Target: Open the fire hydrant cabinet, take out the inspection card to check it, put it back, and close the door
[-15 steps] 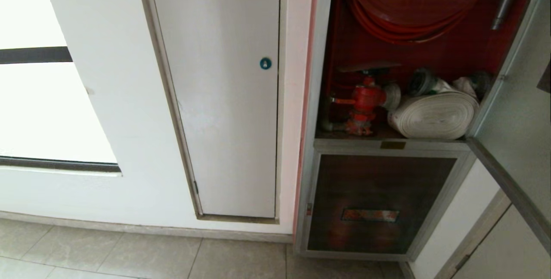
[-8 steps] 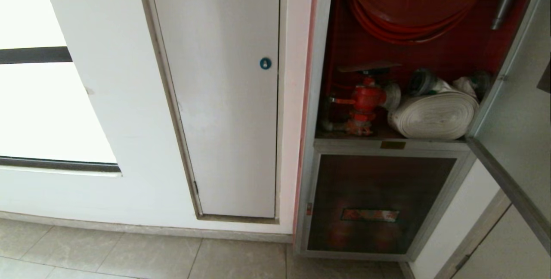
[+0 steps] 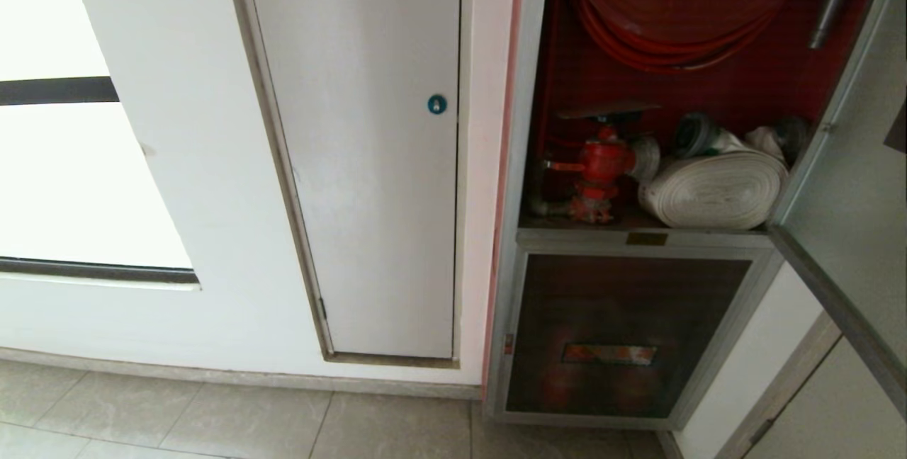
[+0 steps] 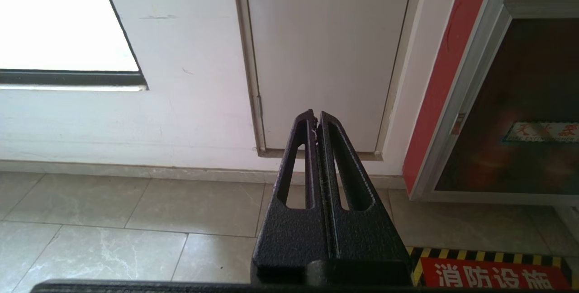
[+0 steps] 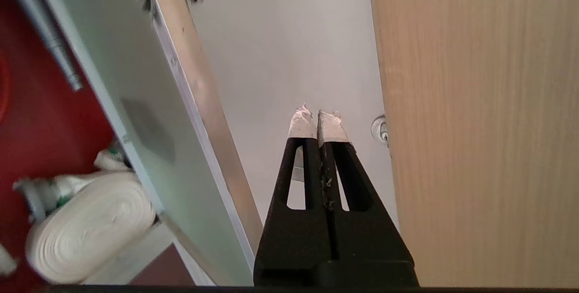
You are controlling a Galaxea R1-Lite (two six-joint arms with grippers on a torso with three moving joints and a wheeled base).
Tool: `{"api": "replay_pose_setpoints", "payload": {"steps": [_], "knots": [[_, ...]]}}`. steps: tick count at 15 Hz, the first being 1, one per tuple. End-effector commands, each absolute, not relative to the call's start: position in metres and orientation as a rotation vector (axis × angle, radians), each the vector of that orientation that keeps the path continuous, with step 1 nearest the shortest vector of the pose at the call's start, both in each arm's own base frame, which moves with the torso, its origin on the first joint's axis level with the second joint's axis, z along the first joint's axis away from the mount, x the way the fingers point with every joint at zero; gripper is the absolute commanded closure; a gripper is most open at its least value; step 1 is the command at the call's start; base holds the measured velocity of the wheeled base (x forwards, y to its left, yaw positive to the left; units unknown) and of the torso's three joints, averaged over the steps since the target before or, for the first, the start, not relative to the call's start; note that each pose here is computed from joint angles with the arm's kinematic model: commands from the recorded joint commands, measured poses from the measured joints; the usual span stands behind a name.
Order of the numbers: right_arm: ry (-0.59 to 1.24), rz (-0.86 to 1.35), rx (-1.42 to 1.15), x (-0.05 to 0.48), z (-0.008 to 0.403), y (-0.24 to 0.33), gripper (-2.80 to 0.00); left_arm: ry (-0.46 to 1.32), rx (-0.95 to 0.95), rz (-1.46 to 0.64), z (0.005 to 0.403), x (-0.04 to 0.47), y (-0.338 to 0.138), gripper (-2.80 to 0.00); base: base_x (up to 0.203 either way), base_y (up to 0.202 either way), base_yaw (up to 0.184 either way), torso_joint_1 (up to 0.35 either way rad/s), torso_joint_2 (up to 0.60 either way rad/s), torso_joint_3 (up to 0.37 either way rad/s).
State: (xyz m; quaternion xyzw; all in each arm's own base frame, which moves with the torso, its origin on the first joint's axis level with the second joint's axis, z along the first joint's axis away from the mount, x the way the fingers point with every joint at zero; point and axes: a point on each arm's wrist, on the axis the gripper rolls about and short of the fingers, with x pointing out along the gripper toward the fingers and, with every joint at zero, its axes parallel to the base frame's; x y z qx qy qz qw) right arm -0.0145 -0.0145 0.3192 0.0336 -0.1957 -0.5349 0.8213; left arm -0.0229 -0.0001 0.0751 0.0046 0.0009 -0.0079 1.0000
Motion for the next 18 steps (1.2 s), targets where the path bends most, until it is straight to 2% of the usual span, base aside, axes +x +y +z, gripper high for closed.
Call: {"api": "replay_pose_setpoints", "payload": {"steps": [1, 10, 14, 18], "knots": [[-0.403, -1.16, 0.079, 0.007, 0.327, -0.02, 0.0, 0.001, 0.009, -0.015, 0.075, -0.023, 0.0, 0.0, 0.0, 0.0, 0.0, 0.0, 0.0, 0.0], [-0.472, -1.192, 0.148, 0.063, 0.335, -0.04, 0.0, 0.001, 0.009, -0.015, 0.075, -0.023, 0.0, 0.0, 0.0, 0.0, 0.0, 0.0, 0.0, 0.0], [-0.549, -1.194, 0.149, 0.066, 0.335, -0.054, 0.0, 0.003, 0.009, -0.015, 0.075, -0.023, 0.0, 0.0, 0.0, 0.0, 0.0, 0.0, 0.0, 0.0], [-0.534, -1.192, 0.162, 0.065, 0.314, -0.068, 0.0, 0.003, 0.009, -0.015, 0.075, -0.023, 0.0, 0.0, 0.0, 0.0, 0.0, 0.0, 0.0, 0.0]]}}
